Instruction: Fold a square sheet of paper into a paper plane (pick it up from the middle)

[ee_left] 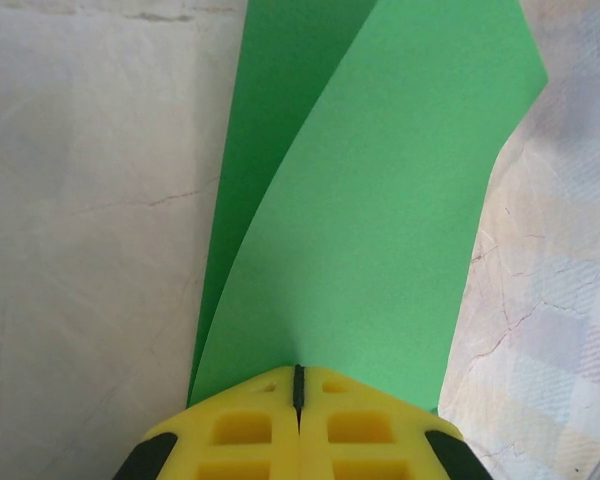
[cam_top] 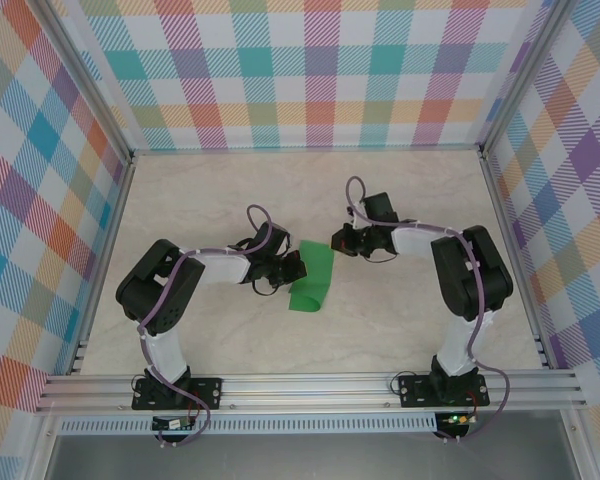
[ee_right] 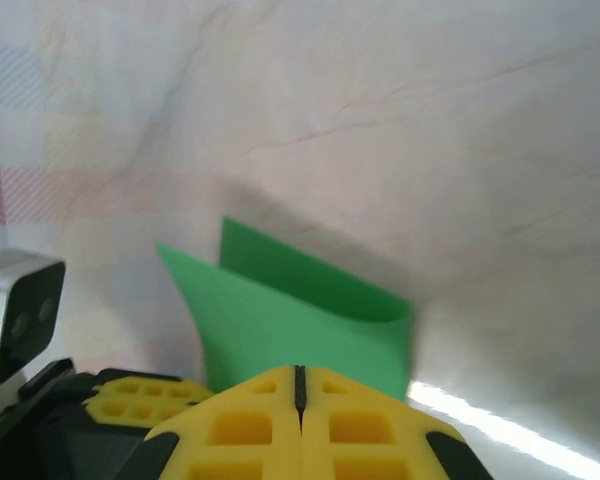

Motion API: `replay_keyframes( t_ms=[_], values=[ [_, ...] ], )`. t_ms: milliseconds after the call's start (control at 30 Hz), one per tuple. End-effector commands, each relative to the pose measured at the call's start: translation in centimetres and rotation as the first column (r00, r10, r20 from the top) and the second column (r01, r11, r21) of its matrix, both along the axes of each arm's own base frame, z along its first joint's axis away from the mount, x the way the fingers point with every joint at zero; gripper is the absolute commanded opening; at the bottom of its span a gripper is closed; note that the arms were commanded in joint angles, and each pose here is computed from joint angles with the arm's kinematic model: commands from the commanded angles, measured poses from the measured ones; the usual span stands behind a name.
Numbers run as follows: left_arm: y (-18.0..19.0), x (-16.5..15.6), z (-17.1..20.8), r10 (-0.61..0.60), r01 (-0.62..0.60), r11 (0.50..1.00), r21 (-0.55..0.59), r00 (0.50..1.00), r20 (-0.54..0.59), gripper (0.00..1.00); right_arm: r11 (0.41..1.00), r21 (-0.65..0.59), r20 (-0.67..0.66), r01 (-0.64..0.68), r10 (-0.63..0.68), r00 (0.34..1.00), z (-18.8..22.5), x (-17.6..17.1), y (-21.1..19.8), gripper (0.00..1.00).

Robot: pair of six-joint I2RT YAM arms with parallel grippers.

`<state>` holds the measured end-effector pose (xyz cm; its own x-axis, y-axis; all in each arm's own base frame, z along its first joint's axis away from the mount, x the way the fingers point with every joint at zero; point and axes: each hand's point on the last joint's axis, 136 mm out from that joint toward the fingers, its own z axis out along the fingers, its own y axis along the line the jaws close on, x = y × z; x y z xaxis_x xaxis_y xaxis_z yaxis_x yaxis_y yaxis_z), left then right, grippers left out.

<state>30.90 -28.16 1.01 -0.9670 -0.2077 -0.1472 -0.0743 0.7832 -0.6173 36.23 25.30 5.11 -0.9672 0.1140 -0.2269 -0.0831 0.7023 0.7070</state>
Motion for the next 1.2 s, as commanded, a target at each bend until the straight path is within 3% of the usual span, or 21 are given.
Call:
replay_keyframes(
  t_ms=[0, 167, 333, 433, 500, 633, 900, 1167],
  values=[
    [10.7, -9.2, -9.2, 0.135, 0.033, 0.886, 0.462, 0.936, -0.326, 0.0, 0.998, 0.053, -0.045, -0.039, 0.041, 0.998, -0.5, -0.5, 1.8, 0.01],
    [10.9, -9.4, -9.3, 0.141, 0.03, 0.885, 0.465, 0.934, -0.328, 0.0, 1.0, -0.014, -0.072, -0.024, 0.023, 0.997, -2.2, 0.8, 1.5, 0.0],
    [11.1, -9.7, -9.4, 0.145, 0.027, 0.885, 0.465, 0.933, -0.331, 0.0, 0.987, -0.112, -0.069, 0.117, -0.125, 0.99, -3.5, 3.5, -2.2, 0.0],
    [11.1, -9.8, -9.4, 0.144, 0.028, 0.886, 0.463, 0.932, -0.332, 0.0, 0.975, -0.139, -0.032, 0.174, -0.18, 0.983, -2.8, 4.8, -4.0, 0.0],
    [11.0, -9.7, -9.4, 0.144, 0.026, 0.887, 0.461, 0.933, -0.329, 0.0, 0.982, -0.115, 0.004, 0.15, -0.151, 0.989, -1.0, 4.5, -3.7, 0.0],
    [11.0, -9.9, -9.4, 0.153, 0.017, 0.89, 0.455, 0.931, -0.333, 0.0, 0.995, -0.056, 0.015, 0.077, -0.077, 0.997, 1.6, 1.2, -2.4, 0.0],
    [10.4, -9.3, -9.7, 0.152, 0.001, 0.902, 0.432, 0.936, -0.318, 0.0, 0.996, 0.074, -0.13, -0.05, 0.059, 0.99, 1.5, -7.6, 1.0, 0.0],
    [10.3, -8.9, -9.7, 0.167, -0.024, 0.905, 0.425, 0.939, -0.3, 0.0, 0.982, 0.106, -0.196, -0.154, 0.173, 0.965, 0.2, -10.5, 4.0, 0.0]
  ],
)
